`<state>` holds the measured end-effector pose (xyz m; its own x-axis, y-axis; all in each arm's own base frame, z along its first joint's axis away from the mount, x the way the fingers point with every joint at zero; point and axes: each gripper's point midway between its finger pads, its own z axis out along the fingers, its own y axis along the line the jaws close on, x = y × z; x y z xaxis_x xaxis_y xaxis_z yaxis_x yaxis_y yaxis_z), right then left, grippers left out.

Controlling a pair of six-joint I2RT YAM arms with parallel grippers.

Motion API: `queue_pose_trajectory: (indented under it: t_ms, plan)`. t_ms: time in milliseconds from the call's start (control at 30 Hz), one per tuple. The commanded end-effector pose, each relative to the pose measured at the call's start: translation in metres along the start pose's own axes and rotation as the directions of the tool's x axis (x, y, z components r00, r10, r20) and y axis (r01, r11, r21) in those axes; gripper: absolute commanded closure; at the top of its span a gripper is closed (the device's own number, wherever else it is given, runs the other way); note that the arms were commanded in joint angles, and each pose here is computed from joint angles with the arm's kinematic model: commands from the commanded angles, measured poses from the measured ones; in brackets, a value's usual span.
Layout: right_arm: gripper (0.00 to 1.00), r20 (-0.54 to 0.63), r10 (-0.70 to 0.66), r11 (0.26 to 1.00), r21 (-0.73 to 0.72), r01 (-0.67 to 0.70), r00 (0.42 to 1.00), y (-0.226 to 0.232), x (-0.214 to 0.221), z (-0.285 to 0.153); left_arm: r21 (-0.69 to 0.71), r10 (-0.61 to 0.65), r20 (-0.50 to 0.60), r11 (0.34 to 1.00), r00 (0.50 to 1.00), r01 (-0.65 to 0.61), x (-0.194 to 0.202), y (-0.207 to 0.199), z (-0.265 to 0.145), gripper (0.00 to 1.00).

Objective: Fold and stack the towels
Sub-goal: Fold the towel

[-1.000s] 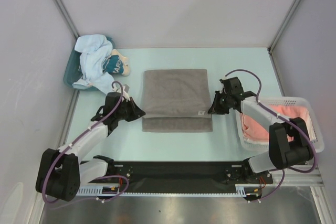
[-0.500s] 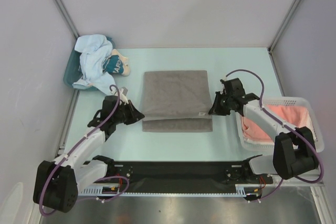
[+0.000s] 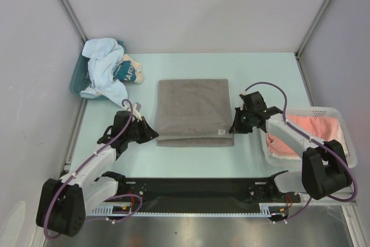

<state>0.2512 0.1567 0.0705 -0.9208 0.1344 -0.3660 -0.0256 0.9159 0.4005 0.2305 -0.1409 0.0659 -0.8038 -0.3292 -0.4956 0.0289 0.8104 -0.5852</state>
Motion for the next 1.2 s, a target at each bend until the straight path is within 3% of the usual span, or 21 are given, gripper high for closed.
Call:
queue_pose_trajectory:
  t_ms: [0,533,633,800,867,1167]
  plan:
    - [1.0,0.019,-0.009,1.0,0.016,0.009,1.0,-0.002,0.001,-0.007,0.035,0.013,0.018,0.999,1.0,-0.013,-0.004,-0.01,-0.006,1.0]
    - [1.0,-0.025,-0.017,0.999,0.031,0.018,1.0,-0.008,0.026,-0.001,0.0,-0.101,-0.021,0.995,0.995,0.101,0.019,0.004,-0.004,0.99]
    - [0.96,-0.046,-0.009,0.999,0.039,0.011,0.999,-0.01,0.035,0.008,0.009,-0.118,-0.038,0.993,0.992,0.119,0.028,0.008,0.002,0.91]
    - [0.72,-0.026,-0.004,0.998,0.064,0.006,1.0,-0.011,0.036,0.01,0.008,-0.13,-0.057,0.991,0.99,0.13,0.038,0.013,0.007,0.8]
    - [0.68,-0.01,-0.007,0.997,0.077,0.008,1.0,-0.013,0.034,0.006,0.014,-0.125,-0.053,0.992,0.991,0.126,0.037,0.012,0.007,0.78]
    - [0.64,0.057,0.003,0.994,0.105,-0.009,0.998,-0.015,0.023,-0.005,0.038,-0.104,-0.012,0.994,0.995,0.104,0.026,0.003,-0.002,0.71]
